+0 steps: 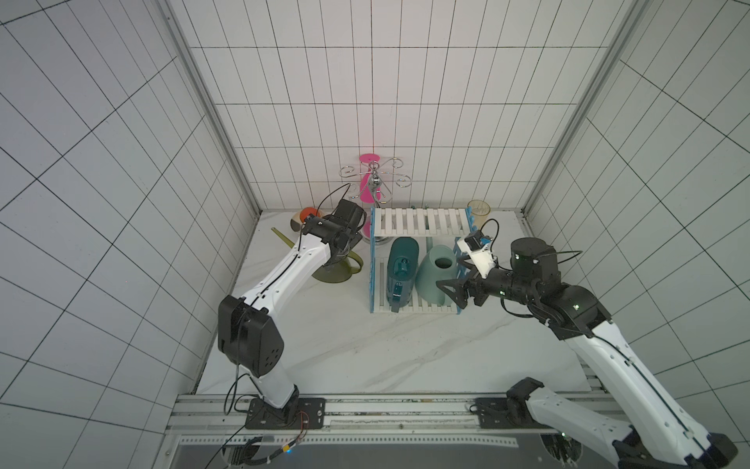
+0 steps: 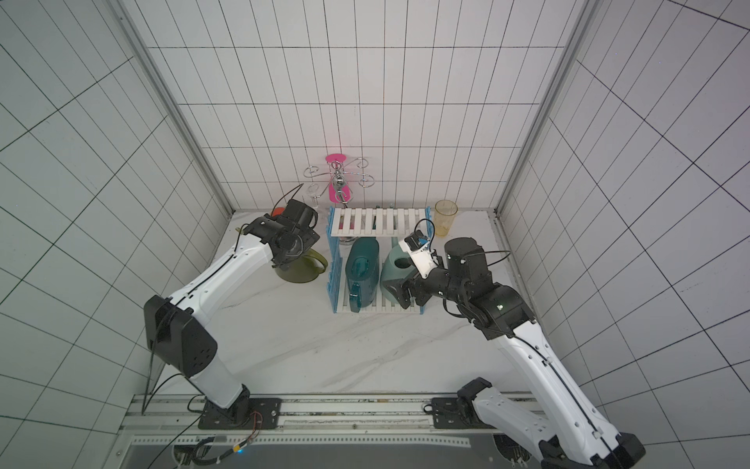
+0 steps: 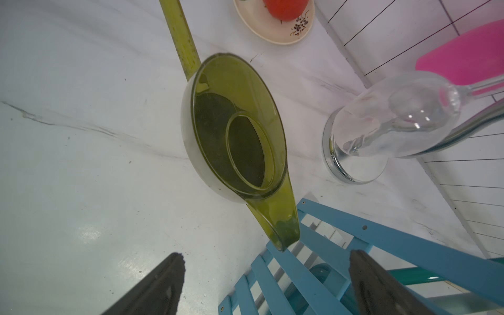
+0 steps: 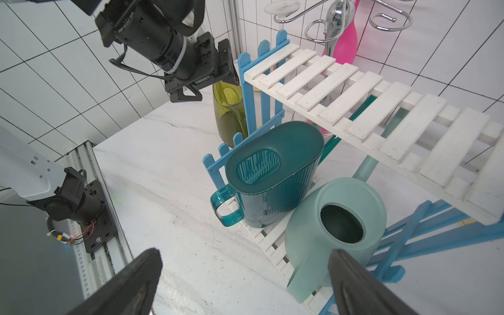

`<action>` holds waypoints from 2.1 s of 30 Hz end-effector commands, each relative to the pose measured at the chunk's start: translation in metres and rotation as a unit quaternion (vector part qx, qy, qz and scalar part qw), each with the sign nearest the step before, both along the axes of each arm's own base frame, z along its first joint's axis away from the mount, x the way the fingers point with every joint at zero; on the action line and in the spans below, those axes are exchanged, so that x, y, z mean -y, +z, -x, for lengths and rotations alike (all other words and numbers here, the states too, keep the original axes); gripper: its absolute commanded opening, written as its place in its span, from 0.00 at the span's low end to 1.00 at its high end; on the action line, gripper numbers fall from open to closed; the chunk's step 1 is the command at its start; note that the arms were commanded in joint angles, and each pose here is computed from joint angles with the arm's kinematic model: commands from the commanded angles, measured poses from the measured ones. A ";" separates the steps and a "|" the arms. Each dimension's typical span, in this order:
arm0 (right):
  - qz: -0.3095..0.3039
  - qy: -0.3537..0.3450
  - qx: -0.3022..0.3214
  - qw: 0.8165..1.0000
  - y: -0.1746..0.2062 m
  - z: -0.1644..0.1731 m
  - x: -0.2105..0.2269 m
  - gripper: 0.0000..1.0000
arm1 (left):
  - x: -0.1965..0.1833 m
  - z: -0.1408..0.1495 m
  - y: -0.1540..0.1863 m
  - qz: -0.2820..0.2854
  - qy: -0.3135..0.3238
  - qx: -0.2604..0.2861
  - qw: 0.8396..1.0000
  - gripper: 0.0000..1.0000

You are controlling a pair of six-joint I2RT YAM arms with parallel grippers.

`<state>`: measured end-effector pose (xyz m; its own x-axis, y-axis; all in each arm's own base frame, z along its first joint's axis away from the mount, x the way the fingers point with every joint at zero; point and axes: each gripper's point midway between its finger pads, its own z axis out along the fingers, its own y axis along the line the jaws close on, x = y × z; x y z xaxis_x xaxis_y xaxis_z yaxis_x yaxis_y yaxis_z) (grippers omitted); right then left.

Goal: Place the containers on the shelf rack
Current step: 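Pick up a container from the center of the board.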

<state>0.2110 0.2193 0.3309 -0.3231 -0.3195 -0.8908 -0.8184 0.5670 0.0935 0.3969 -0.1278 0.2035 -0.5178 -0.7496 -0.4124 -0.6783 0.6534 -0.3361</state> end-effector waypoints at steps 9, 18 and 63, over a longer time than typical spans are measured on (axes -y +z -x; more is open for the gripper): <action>0.009 -0.016 -0.001 1.000 -0.007 -0.004 0.004 0.99 | 0.015 -0.022 -0.026 0.037 0.032 -0.025 0.999 0.89; 0.011 -0.019 -0.005 1.000 -0.012 -0.004 0.004 0.99 | 0.017 -0.032 -0.056 0.026 0.039 -0.052 0.998 0.83; 0.001 -0.049 0.006 0.999 -0.010 -0.005 0.014 0.99 | -0.038 0.002 -0.086 -0.051 0.002 -0.068 0.996 0.08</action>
